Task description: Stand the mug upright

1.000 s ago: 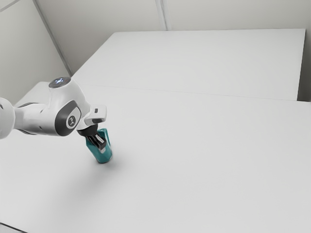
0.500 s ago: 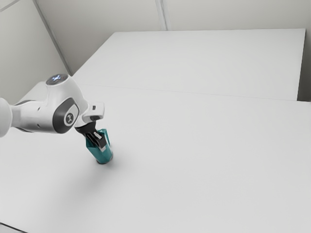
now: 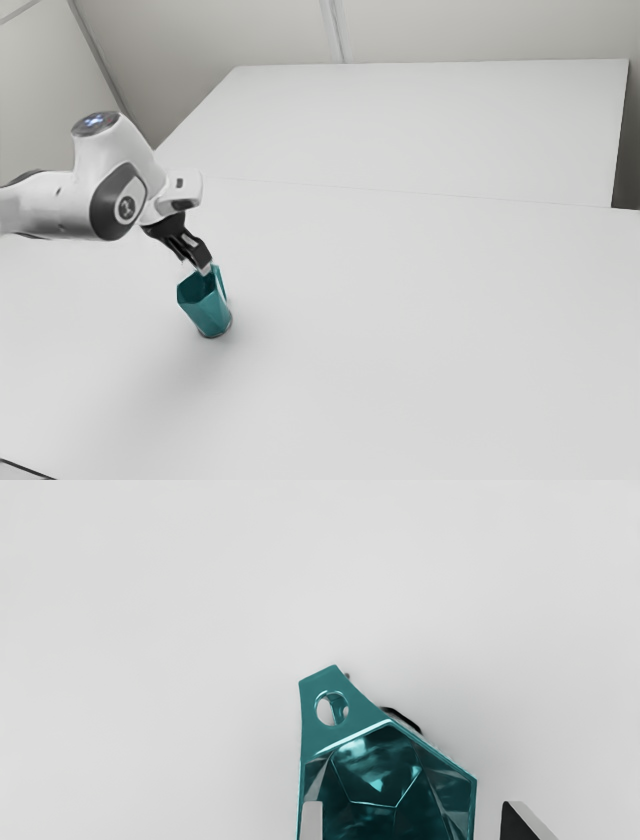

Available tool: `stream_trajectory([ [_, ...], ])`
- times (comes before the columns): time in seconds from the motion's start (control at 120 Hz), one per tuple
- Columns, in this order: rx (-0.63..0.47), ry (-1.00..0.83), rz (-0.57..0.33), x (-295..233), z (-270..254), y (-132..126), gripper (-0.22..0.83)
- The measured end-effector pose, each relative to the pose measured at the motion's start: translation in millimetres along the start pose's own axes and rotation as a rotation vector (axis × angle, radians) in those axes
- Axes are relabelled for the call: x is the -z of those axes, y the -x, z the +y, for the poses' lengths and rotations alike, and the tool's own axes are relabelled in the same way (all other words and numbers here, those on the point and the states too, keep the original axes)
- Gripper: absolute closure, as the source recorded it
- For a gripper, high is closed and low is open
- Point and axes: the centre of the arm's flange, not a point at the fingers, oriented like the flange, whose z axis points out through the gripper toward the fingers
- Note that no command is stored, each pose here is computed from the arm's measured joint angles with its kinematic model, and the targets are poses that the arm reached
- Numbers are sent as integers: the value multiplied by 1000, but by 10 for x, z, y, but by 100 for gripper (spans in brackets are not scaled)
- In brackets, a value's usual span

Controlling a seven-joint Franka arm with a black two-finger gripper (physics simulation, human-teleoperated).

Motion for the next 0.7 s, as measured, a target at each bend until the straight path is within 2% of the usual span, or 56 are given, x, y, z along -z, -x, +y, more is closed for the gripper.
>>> stream_trajectory([
  [0.15, 6, -3, 33, 588, -248, -540, 23],
  [0.342, 37, 33, -45, 876, -559, -1153, 10],
  [0.517, 112, 63, -138, 1059, -756, -1356, 4],
  [0.7, 160, 98, -229, 1030, -720, -1347, 2],
])
